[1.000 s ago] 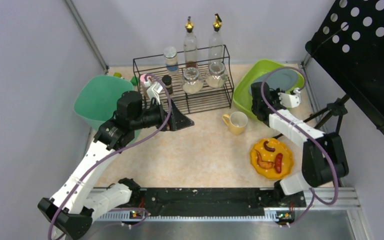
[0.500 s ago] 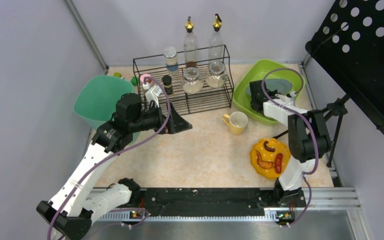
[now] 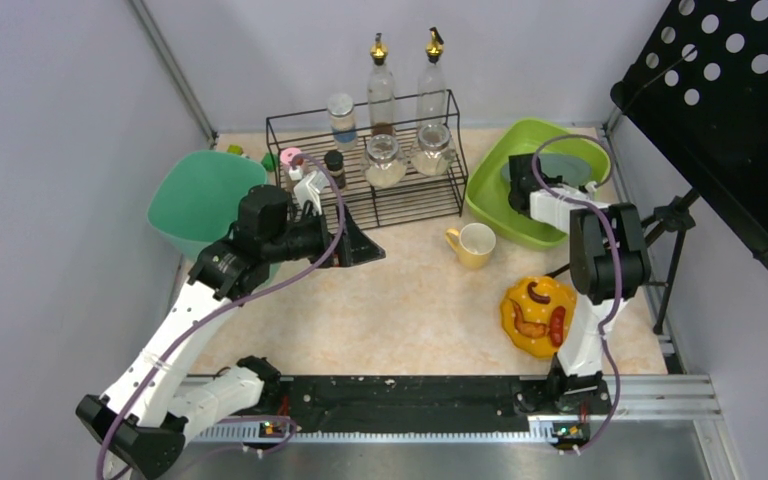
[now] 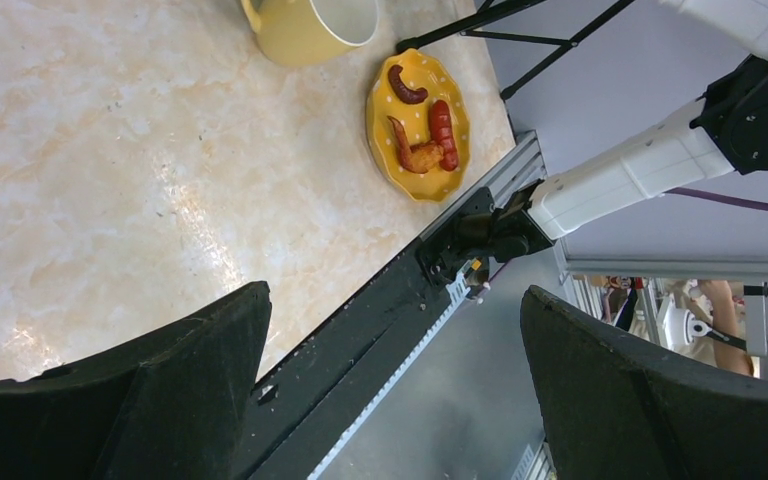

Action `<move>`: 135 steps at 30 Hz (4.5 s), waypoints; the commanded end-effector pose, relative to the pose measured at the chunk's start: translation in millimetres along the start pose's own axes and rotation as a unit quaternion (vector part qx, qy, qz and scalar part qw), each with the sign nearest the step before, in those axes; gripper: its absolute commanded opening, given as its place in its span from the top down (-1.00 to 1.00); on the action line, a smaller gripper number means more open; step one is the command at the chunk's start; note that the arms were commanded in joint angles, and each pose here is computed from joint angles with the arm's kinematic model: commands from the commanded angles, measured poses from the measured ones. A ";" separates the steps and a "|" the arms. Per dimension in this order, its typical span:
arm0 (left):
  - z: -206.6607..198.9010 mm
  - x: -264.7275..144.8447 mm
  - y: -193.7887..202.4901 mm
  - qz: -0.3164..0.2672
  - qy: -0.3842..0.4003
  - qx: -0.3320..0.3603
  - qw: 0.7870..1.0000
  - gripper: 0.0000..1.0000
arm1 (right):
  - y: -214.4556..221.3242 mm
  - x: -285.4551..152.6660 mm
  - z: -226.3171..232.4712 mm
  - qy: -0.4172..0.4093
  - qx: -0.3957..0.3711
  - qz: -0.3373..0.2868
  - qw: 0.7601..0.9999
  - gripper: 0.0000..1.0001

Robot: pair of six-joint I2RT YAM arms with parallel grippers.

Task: Clear the kitchen counter

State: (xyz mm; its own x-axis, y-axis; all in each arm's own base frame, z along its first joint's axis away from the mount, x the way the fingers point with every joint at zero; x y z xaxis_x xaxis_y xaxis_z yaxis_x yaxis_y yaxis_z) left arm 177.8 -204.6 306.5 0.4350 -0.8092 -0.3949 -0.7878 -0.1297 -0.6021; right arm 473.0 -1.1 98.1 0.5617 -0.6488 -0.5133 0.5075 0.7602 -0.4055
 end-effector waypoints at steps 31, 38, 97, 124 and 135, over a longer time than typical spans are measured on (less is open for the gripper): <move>-4.8 -4.9 -0.3 -0.017 0.016 0.004 1.000 -0.98 | 7.2 -32.7 50.5 -0.071 -0.040 0.127 0.989 -0.74; -14.4 -21.1 0.5 -0.039 0.025 0.013 0.999 -0.98 | 13.5 -53.4 58.9 -0.047 -0.179 0.189 0.964 -0.81; 70.7 13.6 67.1 0.018 -0.088 -0.062 0.994 -0.98 | -96.4 -209.7 -88.2 -0.119 -0.504 0.363 0.775 -0.03; 68.6 52.1 54.2 0.078 -0.019 0.020 0.997 -0.97 | -117.6 -198.4 -181.7 0.048 -0.522 0.361 0.771 0.14; 76.9 49.5 60.5 0.085 -0.041 0.018 0.995 -0.97 | -97.8 -195.8 -188.2 0.014 -0.526 0.374 0.764 0.35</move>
State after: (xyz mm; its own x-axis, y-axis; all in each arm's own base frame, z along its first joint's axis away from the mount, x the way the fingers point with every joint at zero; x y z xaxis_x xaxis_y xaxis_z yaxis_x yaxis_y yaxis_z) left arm 179.6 -205.1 181.4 0.3038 -0.7503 -0.5871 -0.8752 0.0237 -0.4832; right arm 183.9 48.8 103.0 0.3870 -0.0646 -0.9198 -0.7612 0.5406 -0.3582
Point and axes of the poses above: each gripper's point midway between its finger pads, its own x axis out along the fingers, its own z axis along the line the jaws close on, y = z × x, the point moved 3 cm from there along -x, back along the fingers, and after that the axes turned 3 degrees about x, right-handed, at the moved point
